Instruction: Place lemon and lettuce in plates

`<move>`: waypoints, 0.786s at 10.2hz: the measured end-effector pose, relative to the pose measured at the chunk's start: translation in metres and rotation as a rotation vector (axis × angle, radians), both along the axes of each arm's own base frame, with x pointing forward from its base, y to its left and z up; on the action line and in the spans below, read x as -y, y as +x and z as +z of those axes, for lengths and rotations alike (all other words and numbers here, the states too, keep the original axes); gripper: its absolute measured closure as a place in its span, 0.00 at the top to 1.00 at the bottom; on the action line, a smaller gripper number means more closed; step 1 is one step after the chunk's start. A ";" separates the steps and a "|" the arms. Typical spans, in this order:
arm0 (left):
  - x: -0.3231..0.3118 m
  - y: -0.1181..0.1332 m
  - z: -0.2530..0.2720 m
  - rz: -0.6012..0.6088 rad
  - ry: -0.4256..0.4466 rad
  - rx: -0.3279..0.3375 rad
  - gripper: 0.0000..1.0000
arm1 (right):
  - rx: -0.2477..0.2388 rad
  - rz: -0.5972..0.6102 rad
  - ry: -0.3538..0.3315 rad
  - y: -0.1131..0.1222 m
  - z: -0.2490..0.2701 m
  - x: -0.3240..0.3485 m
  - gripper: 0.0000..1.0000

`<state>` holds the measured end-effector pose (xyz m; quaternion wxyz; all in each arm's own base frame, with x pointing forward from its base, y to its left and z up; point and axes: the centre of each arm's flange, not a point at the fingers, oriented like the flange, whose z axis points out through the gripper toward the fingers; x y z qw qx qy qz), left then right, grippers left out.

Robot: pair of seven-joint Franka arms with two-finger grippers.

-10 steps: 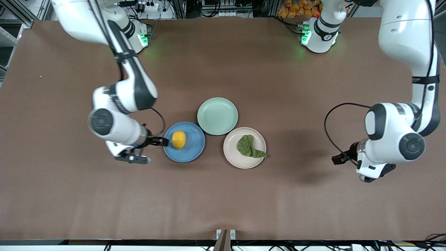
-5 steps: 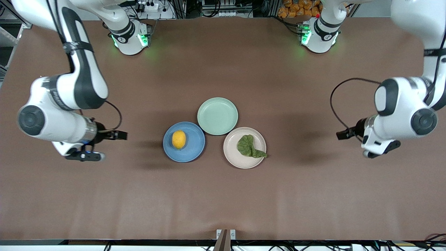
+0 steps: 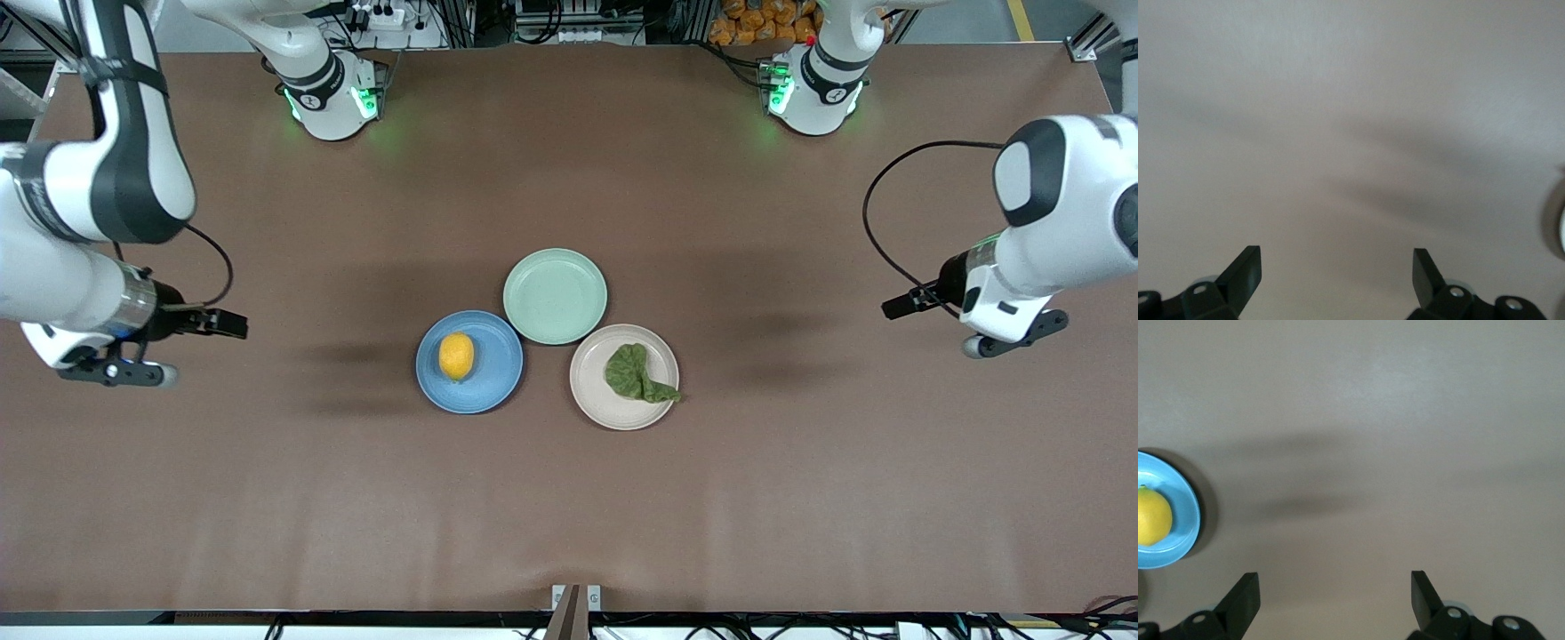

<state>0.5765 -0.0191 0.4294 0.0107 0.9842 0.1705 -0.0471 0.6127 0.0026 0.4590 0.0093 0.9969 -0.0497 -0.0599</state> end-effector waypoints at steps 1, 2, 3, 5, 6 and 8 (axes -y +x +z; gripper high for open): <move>0.001 0.004 0.026 -0.015 0.000 0.056 1.00 | 0.007 -0.002 -0.006 -0.008 0.019 0.006 1.00; 0.003 0.007 0.056 -0.059 -0.003 0.115 1.00 | 0.014 0.005 -0.024 -0.016 0.037 0.009 1.00; 0.007 0.008 0.085 -0.112 -0.005 0.172 1.00 | 0.024 0.022 -0.053 -0.024 0.055 0.010 1.00; 0.019 -0.001 0.125 -0.202 0.001 0.210 1.00 | 0.025 0.040 -0.089 -0.040 0.087 0.008 1.00; 0.031 -0.008 0.141 -0.252 0.013 0.199 1.00 | 0.037 0.042 -0.090 -0.045 0.103 0.010 1.00; 0.053 -0.019 0.166 -0.310 0.019 0.165 1.00 | 0.079 0.046 -0.089 -0.055 0.134 0.023 1.00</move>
